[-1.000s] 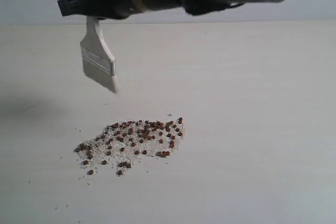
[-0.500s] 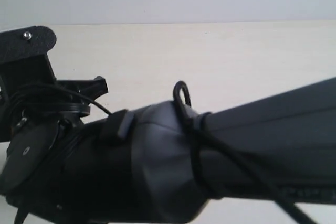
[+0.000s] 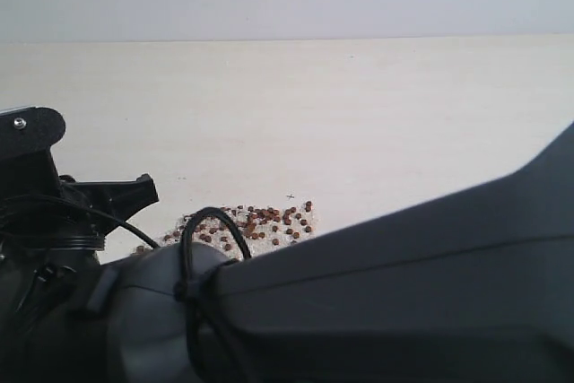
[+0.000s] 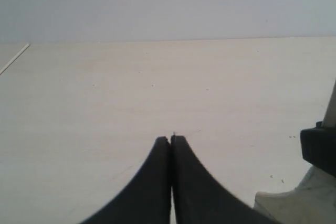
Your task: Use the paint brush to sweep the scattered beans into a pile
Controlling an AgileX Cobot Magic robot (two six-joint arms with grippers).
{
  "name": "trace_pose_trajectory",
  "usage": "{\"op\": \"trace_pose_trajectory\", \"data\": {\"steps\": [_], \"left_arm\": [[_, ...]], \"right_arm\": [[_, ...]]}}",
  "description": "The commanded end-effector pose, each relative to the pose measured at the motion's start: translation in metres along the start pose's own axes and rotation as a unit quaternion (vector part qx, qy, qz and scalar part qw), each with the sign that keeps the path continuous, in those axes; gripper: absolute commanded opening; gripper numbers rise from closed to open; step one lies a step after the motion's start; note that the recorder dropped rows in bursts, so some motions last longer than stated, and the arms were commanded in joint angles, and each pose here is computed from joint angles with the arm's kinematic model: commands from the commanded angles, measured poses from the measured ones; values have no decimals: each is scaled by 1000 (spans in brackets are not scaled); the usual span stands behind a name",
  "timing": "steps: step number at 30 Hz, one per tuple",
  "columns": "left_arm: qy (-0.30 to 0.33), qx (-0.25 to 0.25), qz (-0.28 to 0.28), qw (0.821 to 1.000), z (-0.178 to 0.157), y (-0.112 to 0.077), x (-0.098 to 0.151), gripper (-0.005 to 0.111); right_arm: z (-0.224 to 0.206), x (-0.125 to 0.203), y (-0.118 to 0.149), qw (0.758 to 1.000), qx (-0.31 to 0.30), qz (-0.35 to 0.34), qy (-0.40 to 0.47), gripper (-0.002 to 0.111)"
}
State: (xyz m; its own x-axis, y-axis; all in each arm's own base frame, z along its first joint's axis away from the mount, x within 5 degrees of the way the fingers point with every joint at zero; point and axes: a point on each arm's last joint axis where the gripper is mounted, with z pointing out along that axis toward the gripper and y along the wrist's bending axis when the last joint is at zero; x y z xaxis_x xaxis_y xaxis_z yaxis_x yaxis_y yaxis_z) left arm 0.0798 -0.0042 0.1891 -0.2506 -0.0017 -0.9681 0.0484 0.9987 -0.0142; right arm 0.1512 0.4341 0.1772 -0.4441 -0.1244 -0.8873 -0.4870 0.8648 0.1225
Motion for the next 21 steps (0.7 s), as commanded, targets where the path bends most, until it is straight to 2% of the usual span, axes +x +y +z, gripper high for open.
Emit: {"op": "trace_pose_trajectory", "data": {"steps": [1, 14, 21], "left_arm": [[-3, 1, -2, 1000, 0, 0, -1, 0], [-3, 1, -2, 1000, 0, 0, -1, 0], [-3, 1, -2, 1000, 0, 0, -1, 0]], "right_arm": [[6, 7, -8, 999, 47, -2, -12, 0], [3, 15, -38, 985, 157, -58, -41, 0], [13, 17, -65, 977, 200, -73, -29, 0]]}}
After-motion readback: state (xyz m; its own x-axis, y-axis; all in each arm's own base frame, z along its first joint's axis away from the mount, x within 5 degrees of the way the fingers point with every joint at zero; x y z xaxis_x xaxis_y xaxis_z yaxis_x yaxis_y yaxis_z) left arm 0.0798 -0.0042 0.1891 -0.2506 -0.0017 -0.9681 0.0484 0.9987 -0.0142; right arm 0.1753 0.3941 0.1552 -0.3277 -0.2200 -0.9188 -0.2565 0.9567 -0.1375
